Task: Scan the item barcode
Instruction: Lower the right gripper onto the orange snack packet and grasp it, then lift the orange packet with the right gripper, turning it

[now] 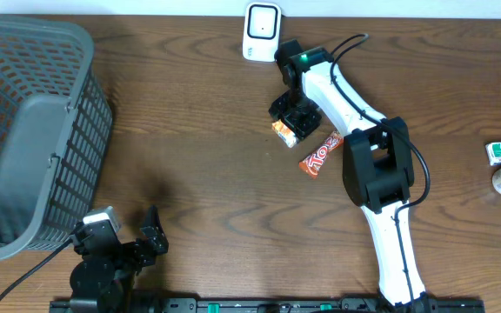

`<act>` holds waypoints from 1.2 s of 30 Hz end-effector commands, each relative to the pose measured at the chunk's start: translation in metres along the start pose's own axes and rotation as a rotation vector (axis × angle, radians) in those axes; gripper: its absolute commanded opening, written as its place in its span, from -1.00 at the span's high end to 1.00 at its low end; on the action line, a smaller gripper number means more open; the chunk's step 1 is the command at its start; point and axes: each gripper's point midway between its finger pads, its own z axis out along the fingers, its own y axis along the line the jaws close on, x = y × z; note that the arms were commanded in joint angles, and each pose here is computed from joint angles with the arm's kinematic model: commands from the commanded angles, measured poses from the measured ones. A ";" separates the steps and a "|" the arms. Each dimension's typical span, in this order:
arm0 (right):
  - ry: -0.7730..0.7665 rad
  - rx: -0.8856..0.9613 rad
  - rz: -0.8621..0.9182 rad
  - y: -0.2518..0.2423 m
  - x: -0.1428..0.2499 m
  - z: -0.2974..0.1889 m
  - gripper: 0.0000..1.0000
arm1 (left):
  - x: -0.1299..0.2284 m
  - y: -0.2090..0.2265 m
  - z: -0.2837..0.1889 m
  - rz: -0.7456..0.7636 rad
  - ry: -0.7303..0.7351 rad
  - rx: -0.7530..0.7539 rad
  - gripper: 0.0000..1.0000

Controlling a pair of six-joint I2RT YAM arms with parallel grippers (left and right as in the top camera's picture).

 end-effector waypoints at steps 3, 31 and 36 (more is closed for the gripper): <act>0.089 0.052 -0.113 -0.017 0.015 0.009 -0.30 | 0.000 -0.002 0.000 0.015 0.000 0.009 -0.96; 0.264 0.031 -0.478 -0.067 0.082 -0.103 -0.99 | 0.000 -0.002 0.000 0.015 0.001 0.009 -0.96; 0.093 0.009 -0.459 -0.042 0.064 -0.092 -0.99 | 0.000 -0.002 0.000 0.015 0.000 0.009 -0.96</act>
